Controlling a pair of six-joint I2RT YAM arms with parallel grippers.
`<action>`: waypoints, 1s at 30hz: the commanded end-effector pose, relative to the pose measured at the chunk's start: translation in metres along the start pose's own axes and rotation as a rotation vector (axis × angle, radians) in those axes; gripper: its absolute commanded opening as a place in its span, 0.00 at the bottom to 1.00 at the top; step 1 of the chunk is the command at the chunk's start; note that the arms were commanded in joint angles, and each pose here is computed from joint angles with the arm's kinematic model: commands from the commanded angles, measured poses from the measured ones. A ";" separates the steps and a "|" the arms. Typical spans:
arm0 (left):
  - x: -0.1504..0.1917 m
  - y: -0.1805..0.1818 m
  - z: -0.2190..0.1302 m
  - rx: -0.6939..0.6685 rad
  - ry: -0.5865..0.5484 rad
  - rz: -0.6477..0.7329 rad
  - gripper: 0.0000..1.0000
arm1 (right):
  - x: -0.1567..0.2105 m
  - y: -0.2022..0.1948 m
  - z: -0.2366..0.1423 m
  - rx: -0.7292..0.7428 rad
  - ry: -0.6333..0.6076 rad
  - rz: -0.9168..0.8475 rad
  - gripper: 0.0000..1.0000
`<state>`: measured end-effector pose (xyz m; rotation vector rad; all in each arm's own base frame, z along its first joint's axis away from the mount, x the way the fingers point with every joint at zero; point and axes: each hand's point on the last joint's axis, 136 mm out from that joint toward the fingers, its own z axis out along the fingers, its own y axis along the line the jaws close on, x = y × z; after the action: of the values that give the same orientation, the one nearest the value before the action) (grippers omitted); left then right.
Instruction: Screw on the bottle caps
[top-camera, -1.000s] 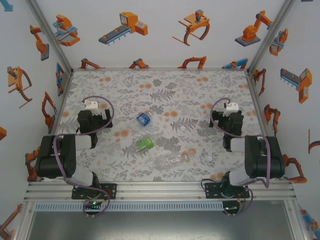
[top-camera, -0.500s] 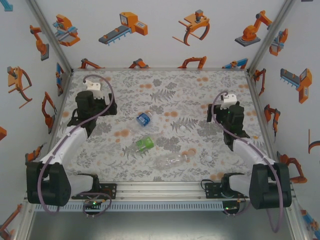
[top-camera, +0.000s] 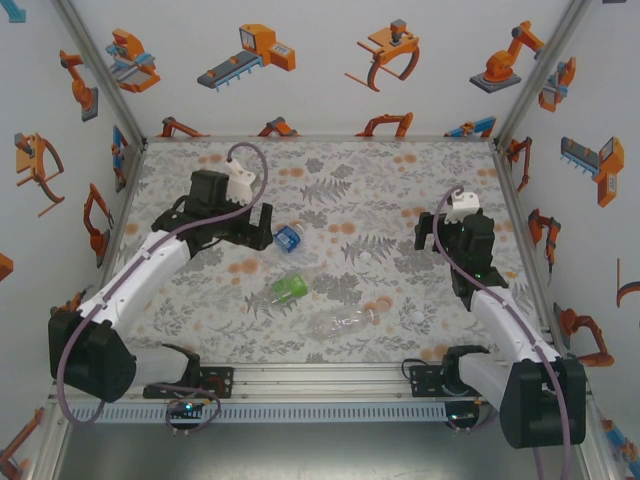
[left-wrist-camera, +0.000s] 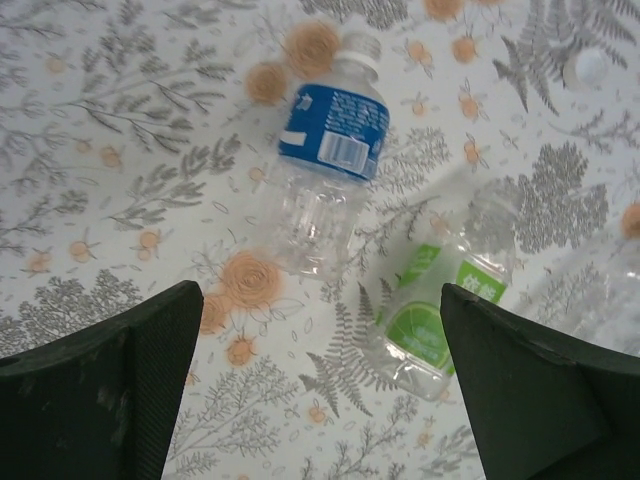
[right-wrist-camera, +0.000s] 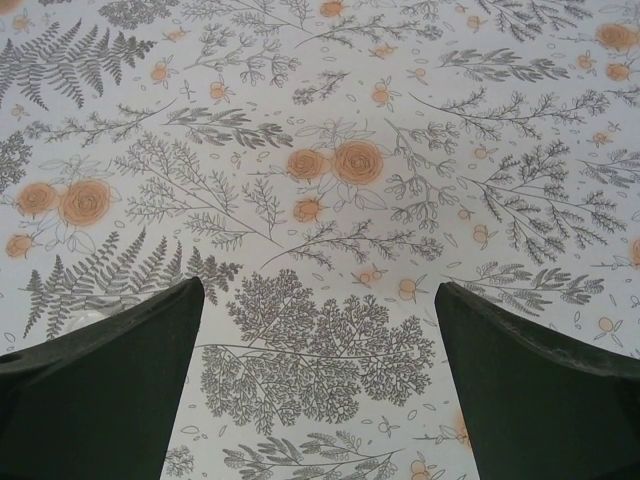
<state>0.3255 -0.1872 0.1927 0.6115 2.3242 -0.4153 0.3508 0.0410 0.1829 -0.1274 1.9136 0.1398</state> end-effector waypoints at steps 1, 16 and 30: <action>0.012 -0.016 0.008 0.043 0.109 0.062 0.93 | 0.002 0.004 -0.003 -0.015 0.001 0.013 0.88; 0.025 -0.004 0.081 0.024 0.309 0.149 0.90 | 0.004 0.002 -0.005 -0.001 -0.005 0.005 0.88; 0.064 0.003 0.138 0.043 0.464 0.146 0.76 | 0.009 -0.001 -0.004 0.013 0.001 0.004 0.88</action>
<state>0.3584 -0.2242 0.0493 0.9388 2.6941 -0.2880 0.3453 0.0392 0.1759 -0.1187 1.9234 0.1346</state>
